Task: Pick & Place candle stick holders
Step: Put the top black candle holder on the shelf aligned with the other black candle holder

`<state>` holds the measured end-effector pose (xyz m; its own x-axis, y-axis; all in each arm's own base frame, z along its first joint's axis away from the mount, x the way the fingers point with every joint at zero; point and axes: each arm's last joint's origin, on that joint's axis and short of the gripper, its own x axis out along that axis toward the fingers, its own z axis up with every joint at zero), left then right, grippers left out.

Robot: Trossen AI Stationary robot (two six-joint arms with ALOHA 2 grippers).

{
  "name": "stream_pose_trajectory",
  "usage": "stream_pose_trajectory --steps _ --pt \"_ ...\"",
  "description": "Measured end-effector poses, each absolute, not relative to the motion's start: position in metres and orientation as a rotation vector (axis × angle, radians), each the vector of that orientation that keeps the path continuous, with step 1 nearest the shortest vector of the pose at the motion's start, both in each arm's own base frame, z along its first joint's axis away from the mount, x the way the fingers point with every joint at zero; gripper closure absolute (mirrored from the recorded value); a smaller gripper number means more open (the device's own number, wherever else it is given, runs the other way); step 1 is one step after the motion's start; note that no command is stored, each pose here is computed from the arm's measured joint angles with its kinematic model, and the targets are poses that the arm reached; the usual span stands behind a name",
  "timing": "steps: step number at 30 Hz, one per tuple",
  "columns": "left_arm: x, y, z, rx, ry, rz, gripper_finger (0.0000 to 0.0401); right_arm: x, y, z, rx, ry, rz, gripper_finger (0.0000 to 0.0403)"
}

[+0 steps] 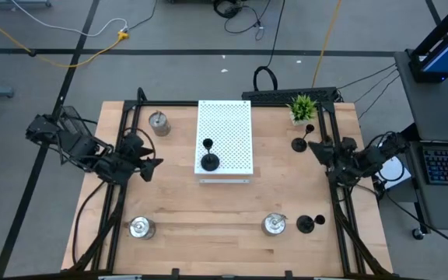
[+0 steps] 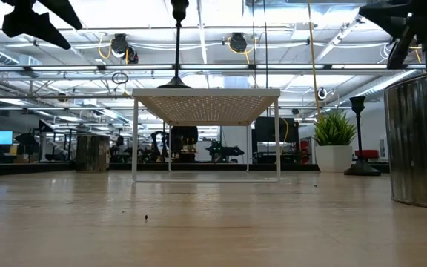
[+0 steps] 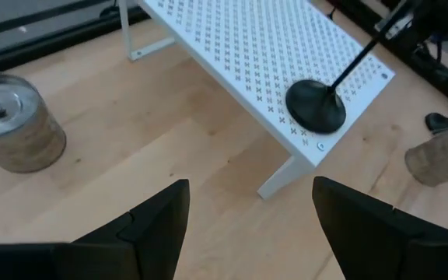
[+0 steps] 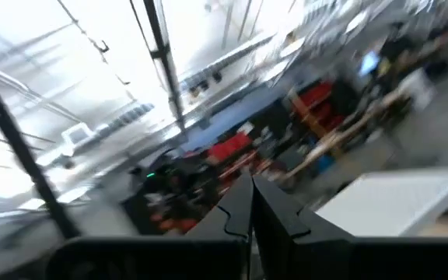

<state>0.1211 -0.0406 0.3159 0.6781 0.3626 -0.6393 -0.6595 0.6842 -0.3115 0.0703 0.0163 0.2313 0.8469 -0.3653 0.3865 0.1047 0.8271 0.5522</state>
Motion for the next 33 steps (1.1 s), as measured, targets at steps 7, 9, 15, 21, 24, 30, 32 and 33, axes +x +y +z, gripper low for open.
stream_pose_trajectory --steps 7,9,15,21,24,30,32,33 --pt "0.117 -0.039 0.318 -0.56 0.563 0.598 0.0128 0.073 0.015 0.265 0.238 -0.343 -0.468 0.0402" --pt "0.117 -0.039 0.318 -0.56 0.563 0.598 0.0128 0.079 0.018 0.272 0.169 -0.238 -0.528 0.0402" --pt "0.117 -0.038 0.318 -0.55 0.545 0.613 0.0127 0.1 0.031 0.289 0.055 -0.024 -0.621 0.0402" --pt "0.117 -0.037 0.319 -0.543 0.53 0.627 0.0128 0.117 0.043 0.293 0.062 0.072 -0.615 0.0402" --pt "0.117 -0.037 0.319 -0.543 0.531 0.627 0.0128 0.121 0.047 0.283 0.101 0.122 -0.604 0.0392" --pt "0.117 -0.037 0.319 -0.543 0.53 0.627 0.0128 0.119 0.048 0.259 0.245 0.3 -0.526 0.0351" --pt "0.117 -0.037 0.319 -0.544 0.53 0.627 0.0128 0.116 0.047 0.254 0.301 0.34 -0.528 0.0339" --pt "0.117 -0.037 0.319 -0.544 0.53 0.628 0.0128 0.114 0.046 0.252 0.327 0.362 -0.531 0.0334"
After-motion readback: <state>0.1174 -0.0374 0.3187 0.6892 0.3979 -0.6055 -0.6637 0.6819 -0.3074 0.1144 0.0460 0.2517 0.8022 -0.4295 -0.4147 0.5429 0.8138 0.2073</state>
